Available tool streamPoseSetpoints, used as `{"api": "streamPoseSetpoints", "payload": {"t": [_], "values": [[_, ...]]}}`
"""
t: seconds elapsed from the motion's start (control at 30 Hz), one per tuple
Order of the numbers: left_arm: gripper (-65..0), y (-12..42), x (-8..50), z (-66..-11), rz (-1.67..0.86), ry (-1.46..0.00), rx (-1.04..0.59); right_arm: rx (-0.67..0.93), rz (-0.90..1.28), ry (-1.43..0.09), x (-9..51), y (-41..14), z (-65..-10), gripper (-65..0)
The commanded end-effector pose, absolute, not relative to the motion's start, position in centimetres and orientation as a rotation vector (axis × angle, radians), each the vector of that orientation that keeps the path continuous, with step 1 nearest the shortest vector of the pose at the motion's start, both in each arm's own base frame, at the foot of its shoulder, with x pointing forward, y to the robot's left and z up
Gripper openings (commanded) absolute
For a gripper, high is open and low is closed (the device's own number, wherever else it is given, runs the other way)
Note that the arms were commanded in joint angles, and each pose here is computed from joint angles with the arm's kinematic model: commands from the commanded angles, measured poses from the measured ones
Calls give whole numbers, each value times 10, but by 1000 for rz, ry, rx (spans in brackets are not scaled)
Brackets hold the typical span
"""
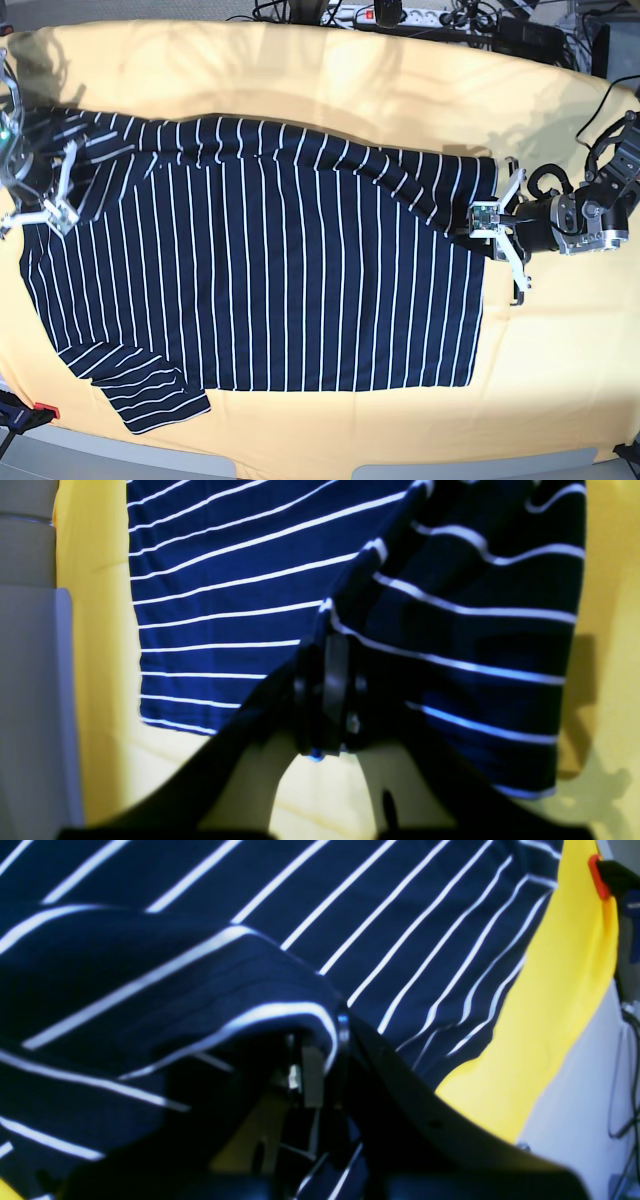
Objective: Fold the T-shirt properly
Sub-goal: 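Lay the shoulder edge down across the shirt's middle, folding it over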
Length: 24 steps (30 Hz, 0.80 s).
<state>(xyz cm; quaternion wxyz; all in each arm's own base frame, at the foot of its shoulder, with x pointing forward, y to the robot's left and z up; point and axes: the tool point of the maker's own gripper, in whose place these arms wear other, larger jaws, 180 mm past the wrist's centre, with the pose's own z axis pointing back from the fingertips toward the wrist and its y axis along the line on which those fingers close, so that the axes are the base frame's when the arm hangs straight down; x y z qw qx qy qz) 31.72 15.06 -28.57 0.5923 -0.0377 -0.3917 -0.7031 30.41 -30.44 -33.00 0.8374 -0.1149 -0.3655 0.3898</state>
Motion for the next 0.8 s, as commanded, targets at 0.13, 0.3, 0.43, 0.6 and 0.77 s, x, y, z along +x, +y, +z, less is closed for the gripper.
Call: {"api": "streamPoseSetpoints", "payload": {"t": [0.13, 0.3, 0.43, 0.6, 0.77], "values": [[-650, 158, 340, -270, -1585, -987, -21, -294, 814, -809, 339, -318, -315, -650], [-650, 159, 357, -258, -1520, -1078, 60, -299, 810, -817, 357, -318, -313, -650], [-650, 159, 356, -260, -1526, -1066, 55, -332, 762, -857, 367, -320, -306, -650], [-650, 172, 368, -258, -1469, -1058, 145, -413, 728, -821, 367, -335, -307, -650], [-650, 170, 360, -265, -1475, -1014, 91, -402, 741, -831, 368, -332, -306, -650]]}}
